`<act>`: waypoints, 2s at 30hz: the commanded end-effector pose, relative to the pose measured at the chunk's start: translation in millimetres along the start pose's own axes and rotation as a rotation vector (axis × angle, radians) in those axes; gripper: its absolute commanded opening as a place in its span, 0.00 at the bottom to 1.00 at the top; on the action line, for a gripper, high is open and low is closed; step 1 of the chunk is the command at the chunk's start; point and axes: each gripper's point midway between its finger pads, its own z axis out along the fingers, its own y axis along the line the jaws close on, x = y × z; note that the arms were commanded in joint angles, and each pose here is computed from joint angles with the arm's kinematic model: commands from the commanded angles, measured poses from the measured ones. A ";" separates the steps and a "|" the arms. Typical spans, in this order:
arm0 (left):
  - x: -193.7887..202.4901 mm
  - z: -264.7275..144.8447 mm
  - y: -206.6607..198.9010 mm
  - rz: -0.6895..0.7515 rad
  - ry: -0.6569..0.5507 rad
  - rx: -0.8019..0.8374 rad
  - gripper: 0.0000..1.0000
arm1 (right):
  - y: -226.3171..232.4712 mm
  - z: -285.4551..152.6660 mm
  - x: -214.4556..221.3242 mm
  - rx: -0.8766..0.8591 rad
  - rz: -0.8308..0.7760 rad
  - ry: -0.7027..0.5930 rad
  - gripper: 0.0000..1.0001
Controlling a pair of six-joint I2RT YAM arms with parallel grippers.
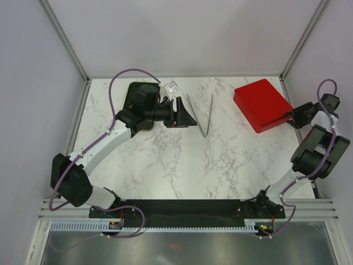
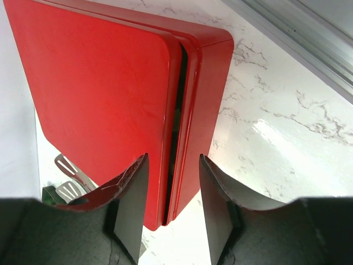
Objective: Pack the chocolate
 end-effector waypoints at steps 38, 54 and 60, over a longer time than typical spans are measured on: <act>-10.2 -10.6 -9.5 0.040 -0.039 0.019 0.74 | -8.5 25.2 -0.7 -0.003 -0.020 -0.142 0.29; -10.8 -9.8 -7.4 0.029 -0.039 0.016 0.74 | -46.3 31.4 19.1 0.110 -0.050 -0.113 0.16; -10.3 -9.3 -6.8 0.028 -0.037 0.017 0.74 | -56.7 29.7 22.9 0.151 -0.064 -0.104 0.28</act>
